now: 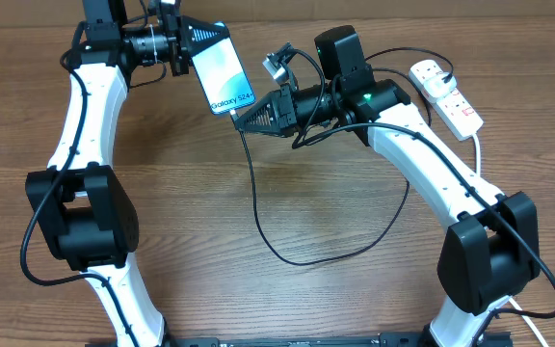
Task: Plug charger to phone and switch on socket
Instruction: 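Push the plug up into the phone's bottom port with the right gripper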
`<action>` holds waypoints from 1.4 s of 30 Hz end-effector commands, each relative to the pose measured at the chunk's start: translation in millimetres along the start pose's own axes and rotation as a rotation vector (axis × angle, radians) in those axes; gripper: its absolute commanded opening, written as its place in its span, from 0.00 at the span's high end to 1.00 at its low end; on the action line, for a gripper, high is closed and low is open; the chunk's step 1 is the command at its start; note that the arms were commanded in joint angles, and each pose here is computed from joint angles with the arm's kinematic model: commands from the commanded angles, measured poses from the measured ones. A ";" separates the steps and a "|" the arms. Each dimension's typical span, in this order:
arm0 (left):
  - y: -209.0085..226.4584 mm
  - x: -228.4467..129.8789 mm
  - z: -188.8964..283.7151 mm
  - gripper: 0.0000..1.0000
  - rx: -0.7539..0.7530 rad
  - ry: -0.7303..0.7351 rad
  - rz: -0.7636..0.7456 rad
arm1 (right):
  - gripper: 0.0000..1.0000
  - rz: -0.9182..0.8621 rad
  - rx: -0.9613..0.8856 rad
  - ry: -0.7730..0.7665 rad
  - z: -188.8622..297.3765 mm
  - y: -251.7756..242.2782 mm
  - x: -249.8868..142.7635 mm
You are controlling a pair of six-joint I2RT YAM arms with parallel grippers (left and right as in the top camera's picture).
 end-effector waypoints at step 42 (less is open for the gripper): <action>-16.5 -14.0 7.3 0.96 -0.065 0.100 -0.049 | 0.96 0.047 -0.037 -0.055 10.2 14.6 15.6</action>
Point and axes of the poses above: each gripper's point midway between its finger pads, its own z axis back along the fingers, its own y axis along the line the jaws close on, x = y × z, the point moved 4 cm from there along z, back along the fingers, and after that the axes turned 14 degrees about z, right-handed, at the moved point
